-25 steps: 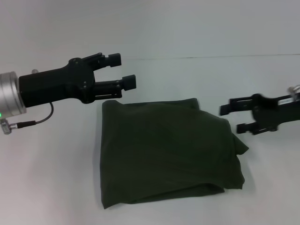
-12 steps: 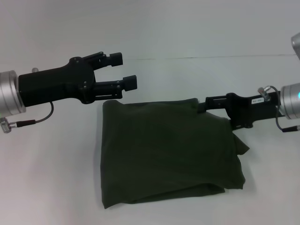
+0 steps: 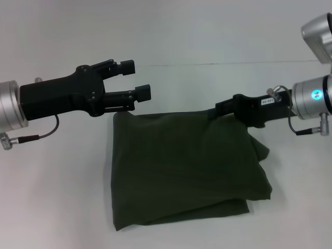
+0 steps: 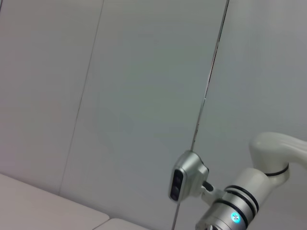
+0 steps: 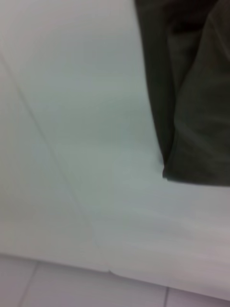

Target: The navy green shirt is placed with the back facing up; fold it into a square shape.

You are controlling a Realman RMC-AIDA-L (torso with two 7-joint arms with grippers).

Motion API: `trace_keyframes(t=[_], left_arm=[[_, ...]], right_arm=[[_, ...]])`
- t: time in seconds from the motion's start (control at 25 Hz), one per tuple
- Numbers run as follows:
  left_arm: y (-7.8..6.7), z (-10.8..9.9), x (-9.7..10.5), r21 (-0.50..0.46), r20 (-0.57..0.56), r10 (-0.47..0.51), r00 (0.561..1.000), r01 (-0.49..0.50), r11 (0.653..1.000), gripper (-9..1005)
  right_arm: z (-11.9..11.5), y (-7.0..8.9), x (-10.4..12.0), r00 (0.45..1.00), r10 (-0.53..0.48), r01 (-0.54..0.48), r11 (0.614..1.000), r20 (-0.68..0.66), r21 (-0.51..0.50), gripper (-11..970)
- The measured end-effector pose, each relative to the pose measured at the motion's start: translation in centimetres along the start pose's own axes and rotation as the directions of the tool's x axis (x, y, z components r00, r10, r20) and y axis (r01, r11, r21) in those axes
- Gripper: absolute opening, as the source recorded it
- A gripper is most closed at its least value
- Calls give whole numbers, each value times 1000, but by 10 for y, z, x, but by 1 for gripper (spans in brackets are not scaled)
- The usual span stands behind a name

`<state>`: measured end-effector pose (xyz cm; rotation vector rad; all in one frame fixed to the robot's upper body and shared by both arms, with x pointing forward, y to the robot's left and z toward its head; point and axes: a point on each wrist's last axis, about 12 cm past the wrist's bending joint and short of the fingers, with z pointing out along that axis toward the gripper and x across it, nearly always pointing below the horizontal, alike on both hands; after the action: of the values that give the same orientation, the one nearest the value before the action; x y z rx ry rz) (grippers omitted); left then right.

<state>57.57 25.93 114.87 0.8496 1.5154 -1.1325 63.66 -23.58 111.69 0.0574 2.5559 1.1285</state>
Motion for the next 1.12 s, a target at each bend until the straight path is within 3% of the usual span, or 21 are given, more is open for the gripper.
trace_keyframes(t=[0.16, 0.44, 0.52, 0.76, 1.0, 1.12], left_arm=[[0, -1, 1, -1, 0, -2, 1000, 2, 1000, 937], [-1, -5, -1, 0, 4, 1, 1000, -1, 1000, 936], [0, -5, -1, 0, 3, 2, 1000, -2, 1000, 936], [0, -5, -3, 3, -5, 9, 1000, -9, 1000, 936], [1, -7, -6, 15, -12, 15, 1000, -15, 1000, 937], [2, -8, -7, 15, -16, 11, 1000, -11, 1000, 937]], right_arm=[[6, 17, -5, 991, -135, 135, 991, -10, -21, 545], [11, 46, -5, 941, -334, 330, 940, -54, -84, 253], [9, 44, -6, 941, -336, 334, 942, -50, -44, 193], [-1, 16, -19, 954, -297, 292, 950, 36, 112, 66], [2, 16, -22, 929, -370, 364, 915, 3, 175, 153], [4, 15, -24, 916, -401, 394, 892, -16, 220, 297]])
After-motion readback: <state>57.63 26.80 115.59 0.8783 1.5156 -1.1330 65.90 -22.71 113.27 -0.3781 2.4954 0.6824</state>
